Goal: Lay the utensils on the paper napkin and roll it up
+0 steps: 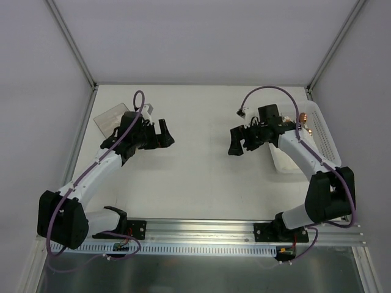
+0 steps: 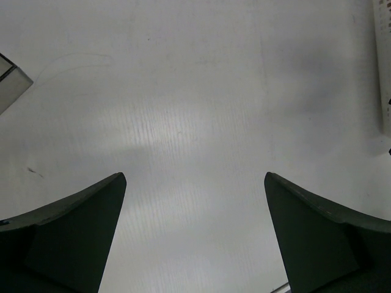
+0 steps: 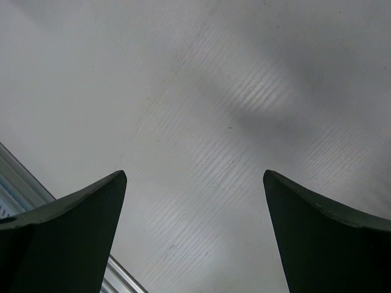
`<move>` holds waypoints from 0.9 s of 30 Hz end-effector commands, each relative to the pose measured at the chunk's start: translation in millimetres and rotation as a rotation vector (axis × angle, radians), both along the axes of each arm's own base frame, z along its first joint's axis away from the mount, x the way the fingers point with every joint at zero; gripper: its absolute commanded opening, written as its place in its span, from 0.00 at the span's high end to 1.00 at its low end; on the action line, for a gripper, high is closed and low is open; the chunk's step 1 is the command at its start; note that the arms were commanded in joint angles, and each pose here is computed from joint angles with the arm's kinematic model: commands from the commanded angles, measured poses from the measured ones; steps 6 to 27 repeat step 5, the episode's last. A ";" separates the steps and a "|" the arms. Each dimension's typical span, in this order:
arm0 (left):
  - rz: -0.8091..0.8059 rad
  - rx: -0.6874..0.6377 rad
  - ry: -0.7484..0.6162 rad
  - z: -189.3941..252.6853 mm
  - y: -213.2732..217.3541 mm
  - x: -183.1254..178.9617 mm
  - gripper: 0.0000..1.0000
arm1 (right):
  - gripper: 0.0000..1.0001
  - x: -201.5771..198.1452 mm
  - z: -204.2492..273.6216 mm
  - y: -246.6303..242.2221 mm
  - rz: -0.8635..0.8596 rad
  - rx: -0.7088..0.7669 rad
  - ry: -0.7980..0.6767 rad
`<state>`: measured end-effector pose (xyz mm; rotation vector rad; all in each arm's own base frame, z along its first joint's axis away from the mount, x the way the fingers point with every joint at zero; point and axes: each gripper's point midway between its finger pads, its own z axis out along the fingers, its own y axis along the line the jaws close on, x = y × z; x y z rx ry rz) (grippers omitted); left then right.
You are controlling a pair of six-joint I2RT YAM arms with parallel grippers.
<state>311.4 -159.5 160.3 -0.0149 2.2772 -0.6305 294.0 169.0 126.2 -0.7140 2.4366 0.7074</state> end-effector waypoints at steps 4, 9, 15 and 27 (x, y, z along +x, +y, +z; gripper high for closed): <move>0.026 0.044 0.006 -8.7 10.1 1.5 0.01 | 0.01 18.4 7.4 2.1 -0.042 0.001 -0.113; 0.022 0.043 0.001 -7.2 9.6 1.8 0.01 | 0.01 18.5 9.0 2.4 -0.042 0.003 -0.117; 0.022 0.043 0.001 -7.2 9.6 1.8 0.01 | 0.01 18.5 9.0 2.4 -0.042 0.003 -0.117; 0.022 0.043 0.001 -7.2 9.6 1.8 0.01 | 0.01 18.5 9.0 2.4 -0.042 0.003 -0.117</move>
